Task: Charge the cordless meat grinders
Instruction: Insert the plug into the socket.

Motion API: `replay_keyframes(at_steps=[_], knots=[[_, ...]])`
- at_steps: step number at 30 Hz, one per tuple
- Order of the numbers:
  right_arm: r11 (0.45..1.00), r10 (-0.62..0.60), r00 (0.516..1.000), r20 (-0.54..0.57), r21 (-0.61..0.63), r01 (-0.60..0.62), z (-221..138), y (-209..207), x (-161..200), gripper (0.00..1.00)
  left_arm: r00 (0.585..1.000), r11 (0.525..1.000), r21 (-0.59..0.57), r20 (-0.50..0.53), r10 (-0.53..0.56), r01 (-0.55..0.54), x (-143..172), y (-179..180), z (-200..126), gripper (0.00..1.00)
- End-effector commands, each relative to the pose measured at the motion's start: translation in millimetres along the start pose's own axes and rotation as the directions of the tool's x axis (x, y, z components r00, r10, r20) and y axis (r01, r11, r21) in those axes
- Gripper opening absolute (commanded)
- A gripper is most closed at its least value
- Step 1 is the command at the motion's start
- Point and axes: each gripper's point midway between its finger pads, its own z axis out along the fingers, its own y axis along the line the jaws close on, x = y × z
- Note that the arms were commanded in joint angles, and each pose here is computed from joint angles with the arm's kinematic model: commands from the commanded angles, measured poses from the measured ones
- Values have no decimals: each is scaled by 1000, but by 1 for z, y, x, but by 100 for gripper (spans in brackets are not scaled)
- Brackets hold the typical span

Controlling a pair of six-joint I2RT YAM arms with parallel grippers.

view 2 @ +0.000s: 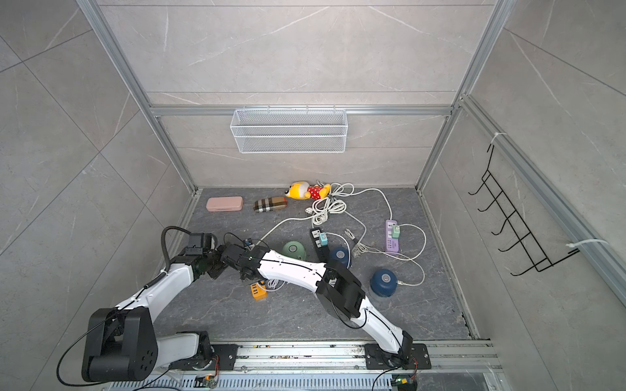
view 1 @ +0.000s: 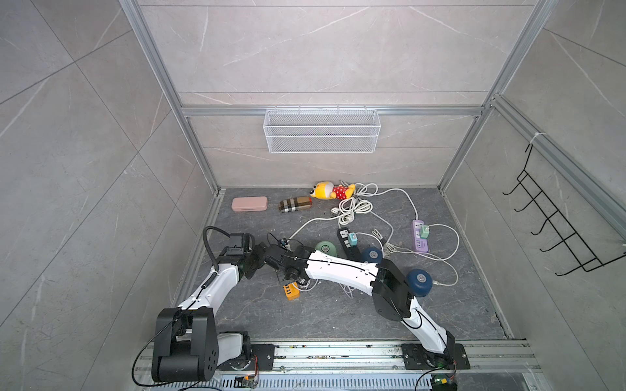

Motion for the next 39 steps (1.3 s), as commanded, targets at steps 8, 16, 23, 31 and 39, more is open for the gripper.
replay_keyframes(at_steps=[8,16,23,31,39], knots=[[997,-54,988,-142,39,60,34,-9,55,0,999,998,50,28,26,-28,-7,-11,-8,88],[994,-108,991,76,-24,110,-56,4,-30,58,997,998,50,60,37,-40,-16,-20,-25,94],[989,-139,974,180,-19,145,-117,-6,-65,75,993,997,38,99,56,-60,-27,-27,-42,100],[994,-101,935,341,72,81,-182,-83,-89,94,950,983,5,259,175,-182,-59,-45,-83,99],[947,143,777,613,144,-288,-253,-240,-105,94,765,913,-30,535,359,-408,-111,-90,-143,100]])
